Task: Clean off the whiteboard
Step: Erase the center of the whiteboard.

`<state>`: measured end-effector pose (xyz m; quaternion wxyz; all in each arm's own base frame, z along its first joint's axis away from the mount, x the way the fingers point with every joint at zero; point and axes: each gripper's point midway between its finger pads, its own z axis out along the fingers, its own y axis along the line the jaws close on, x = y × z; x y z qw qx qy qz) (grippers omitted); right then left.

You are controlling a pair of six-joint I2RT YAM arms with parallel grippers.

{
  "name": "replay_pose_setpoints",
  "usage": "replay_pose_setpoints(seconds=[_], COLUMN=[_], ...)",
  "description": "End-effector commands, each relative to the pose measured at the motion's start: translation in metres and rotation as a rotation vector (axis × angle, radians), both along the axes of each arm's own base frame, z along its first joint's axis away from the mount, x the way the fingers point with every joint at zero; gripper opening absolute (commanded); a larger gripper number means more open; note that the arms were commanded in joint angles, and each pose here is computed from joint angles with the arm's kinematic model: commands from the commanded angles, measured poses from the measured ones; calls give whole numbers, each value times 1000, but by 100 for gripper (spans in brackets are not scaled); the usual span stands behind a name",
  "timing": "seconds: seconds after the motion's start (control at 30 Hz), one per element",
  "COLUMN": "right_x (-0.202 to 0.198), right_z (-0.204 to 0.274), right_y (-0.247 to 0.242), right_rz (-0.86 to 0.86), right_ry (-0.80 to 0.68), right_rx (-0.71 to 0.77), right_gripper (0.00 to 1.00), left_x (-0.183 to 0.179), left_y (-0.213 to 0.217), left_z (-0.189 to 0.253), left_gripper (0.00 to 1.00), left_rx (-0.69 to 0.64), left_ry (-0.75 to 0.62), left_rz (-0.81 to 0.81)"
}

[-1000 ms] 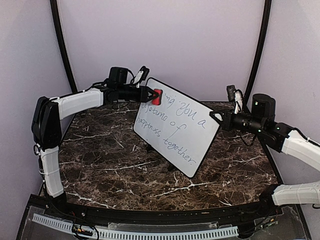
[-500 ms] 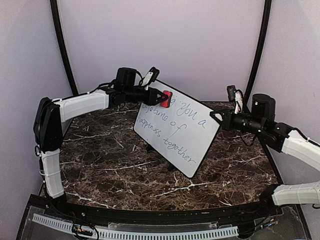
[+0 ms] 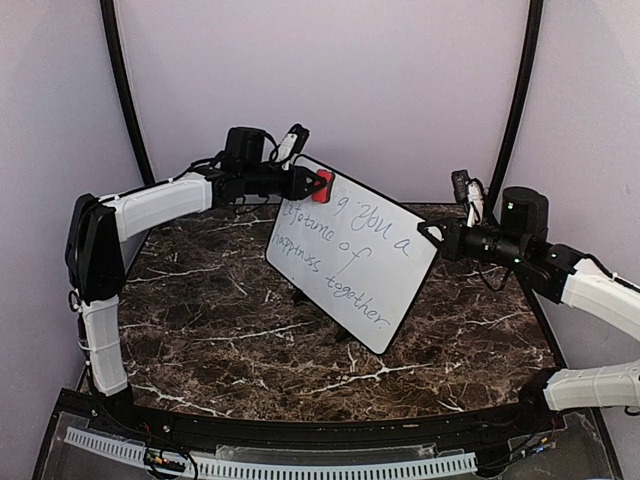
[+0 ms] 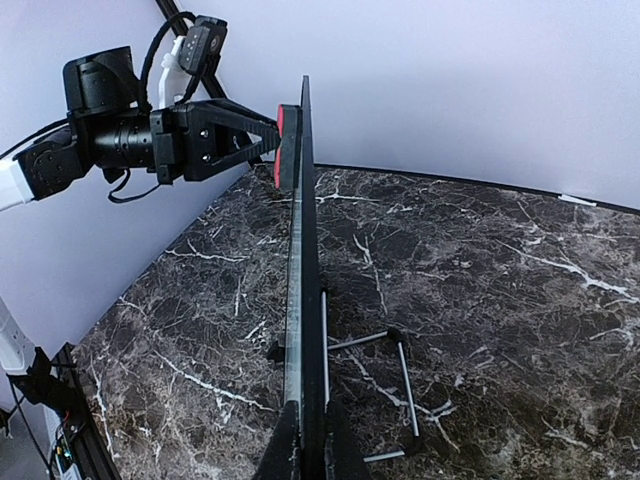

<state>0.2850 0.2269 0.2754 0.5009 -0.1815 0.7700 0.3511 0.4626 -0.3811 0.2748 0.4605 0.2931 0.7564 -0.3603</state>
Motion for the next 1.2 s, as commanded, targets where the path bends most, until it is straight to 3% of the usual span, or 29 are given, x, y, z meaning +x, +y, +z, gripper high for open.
replay_pose_setpoints(seconds=[0.0, 0.4, 0.8, 1.17], right_x=[-28, -29, -30, -31], right_z=[-4, -4, -4, -5], right_y=[25, 24, 25, 25], right_rz=[212, 212, 213, 213], right_ry=[-78, -80, -81, -81], right_rx=[-81, -80, -80, -80], right_gripper=[0, 0, 0, 0], left_x=[32, 5, -32, -38], left_y=[30, 2, -20, -38], left_z=[23, -5, -15, -5], left_gripper=[26, 26, 26, 26], left_rx=[29, 116, 86, 50], left_ry=[-84, -77, -55, -61], left_rz=[132, 44, -31, -67])
